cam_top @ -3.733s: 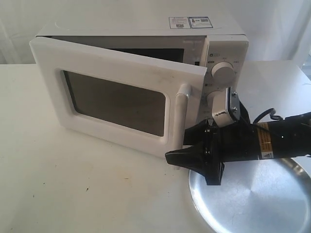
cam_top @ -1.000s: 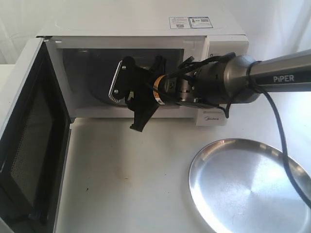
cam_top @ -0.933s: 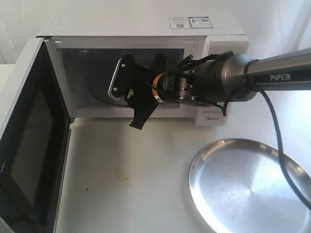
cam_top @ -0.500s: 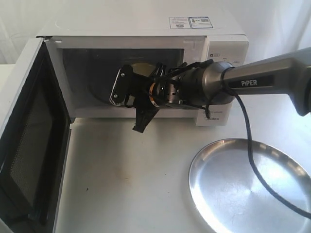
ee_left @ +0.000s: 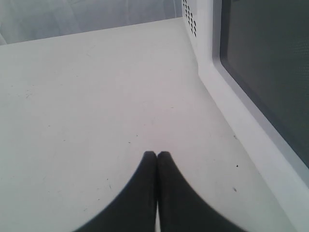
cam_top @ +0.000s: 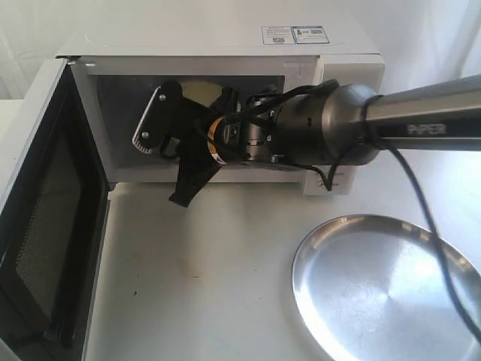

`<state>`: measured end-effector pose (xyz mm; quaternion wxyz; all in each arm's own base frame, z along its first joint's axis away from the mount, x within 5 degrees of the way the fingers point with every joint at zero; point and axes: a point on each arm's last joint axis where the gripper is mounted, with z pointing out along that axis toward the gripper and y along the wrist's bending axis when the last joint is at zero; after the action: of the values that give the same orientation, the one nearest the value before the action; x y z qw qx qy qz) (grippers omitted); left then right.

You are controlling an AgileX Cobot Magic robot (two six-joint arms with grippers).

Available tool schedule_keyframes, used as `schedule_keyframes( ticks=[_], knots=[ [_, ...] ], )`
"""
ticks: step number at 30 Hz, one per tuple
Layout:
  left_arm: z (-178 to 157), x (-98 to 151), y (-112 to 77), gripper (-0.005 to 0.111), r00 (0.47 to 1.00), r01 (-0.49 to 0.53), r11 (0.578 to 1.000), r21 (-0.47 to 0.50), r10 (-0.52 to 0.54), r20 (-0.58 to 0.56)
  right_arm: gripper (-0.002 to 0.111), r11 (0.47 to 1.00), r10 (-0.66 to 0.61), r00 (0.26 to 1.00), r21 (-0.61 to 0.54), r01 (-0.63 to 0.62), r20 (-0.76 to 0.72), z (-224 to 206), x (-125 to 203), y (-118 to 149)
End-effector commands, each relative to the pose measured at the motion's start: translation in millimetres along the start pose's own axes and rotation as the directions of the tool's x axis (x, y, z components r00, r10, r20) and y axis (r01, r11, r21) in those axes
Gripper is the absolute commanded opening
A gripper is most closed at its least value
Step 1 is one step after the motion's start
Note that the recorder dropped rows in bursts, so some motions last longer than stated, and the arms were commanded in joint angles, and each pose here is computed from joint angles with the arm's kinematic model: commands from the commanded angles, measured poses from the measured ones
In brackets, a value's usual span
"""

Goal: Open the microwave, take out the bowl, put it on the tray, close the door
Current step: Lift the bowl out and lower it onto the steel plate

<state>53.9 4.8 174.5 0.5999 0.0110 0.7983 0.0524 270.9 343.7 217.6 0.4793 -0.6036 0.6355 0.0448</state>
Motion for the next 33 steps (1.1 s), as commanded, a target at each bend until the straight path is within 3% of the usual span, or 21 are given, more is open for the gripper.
schedule_keyframes(
  ticks=[1, 8, 15, 24, 33],
  knots=[
    [0.2, 0.8, -0.3, 0.000, 1.000, 0.007, 1.000, 0.003, -0.007, 0.001, 0.000, 0.987, 0.157, 0.988, 0.038, -0.157, 0.004, -50.1, -10.5, -1.5],
    [0.2, 0.8, -0.3, 0.000, 1.000, 0.007, 1.000, 0.003, -0.007, 0.001, 0.000, 0.900, 0.427, 0.872, 0.199, -0.387, -0.238, -113.1, 44.3, 17.9],
    [0.2, 0.8, -0.3, 0.000, 1.000, 0.007, 1.000, 0.003, -0.007, 0.001, 0.000, 0.828, 0.559, 0.782, 0.150, -0.540, -0.276, -147.1, 95.5, 58.1],
    [0.2, 0.8, -0.3, 0.000, 1.000, 0.007, 1.000, 0.003, -0.007, 0.001, 0.000, 0.786, 0.616, 0.663, 0.270, -0.557, -0.426, -164.5, 145.9, 82.1],
    [0.2, 0.8, -0.3, 0.000, 1.000, 0.007, 1.000, 0.003, -0.007, 0.001, 0.001, 0.781, 0.617, 0.677, 0.202, -0.591, -0.402, -162.5, 143.8, 88.2]
  ],
)
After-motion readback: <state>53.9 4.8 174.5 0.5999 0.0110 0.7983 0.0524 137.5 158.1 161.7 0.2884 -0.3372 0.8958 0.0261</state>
